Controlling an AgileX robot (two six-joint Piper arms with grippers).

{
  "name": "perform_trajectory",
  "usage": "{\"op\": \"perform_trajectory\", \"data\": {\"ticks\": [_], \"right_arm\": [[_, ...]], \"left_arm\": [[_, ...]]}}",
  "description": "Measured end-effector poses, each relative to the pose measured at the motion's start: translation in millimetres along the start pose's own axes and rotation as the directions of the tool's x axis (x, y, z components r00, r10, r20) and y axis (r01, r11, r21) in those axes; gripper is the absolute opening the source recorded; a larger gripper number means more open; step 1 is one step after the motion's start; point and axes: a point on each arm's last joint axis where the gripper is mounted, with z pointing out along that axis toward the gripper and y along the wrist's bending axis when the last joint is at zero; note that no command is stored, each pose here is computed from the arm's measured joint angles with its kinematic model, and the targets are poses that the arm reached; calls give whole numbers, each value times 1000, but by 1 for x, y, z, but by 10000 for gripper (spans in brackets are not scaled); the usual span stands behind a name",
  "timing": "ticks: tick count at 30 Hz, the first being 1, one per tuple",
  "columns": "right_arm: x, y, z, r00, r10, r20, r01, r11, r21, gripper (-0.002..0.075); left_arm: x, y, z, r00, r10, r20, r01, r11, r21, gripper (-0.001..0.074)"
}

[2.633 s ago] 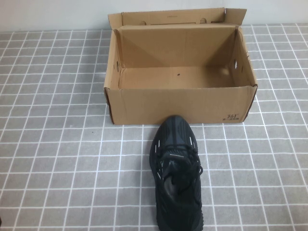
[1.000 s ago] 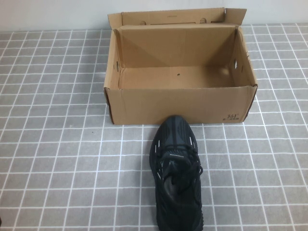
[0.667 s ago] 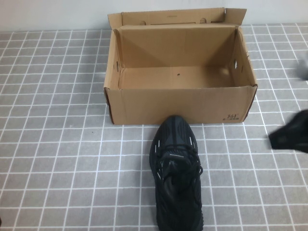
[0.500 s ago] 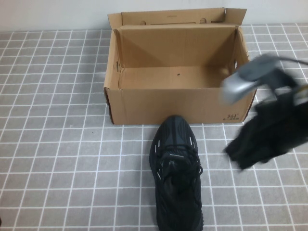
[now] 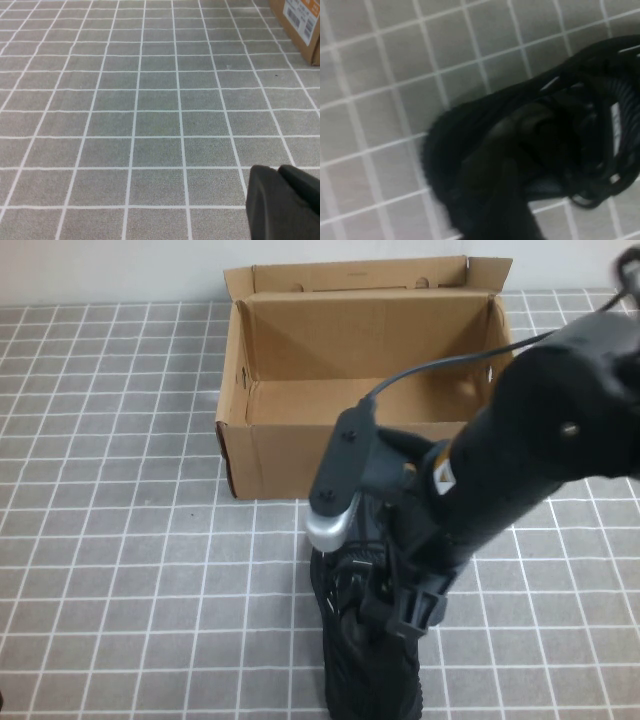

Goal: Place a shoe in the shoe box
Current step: Pick up the shoe from the table

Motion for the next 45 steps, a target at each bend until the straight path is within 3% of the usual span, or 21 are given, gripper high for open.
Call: {"op": "perform_trajectory", "data": {"ticks": [3,16,25,36,45], "right_arm": [[-2,-6,16,999,-34,-22,34,999,25,522],[-7,-20,57,997,-65,-41,68,995,75,490],[-8,-25,63,994,-98,-42,102,988,116,353],[-8,-26,64,994,-101,-43,105,987,120,332],[-7,-25,65,994,-100,-54,105,988,113,147]], "left_arm": [[0,0,0,1000,0,0,0,1000,0,0],[0,0,0,1000,0,0,0,1000,0,0],[0,0,0,1000,0,0,0,1000,0,0],[0,0,0,1000,0,0,0,1000,0,0],[0,0,0,1000,0,0,0,1000,0,0]]}}
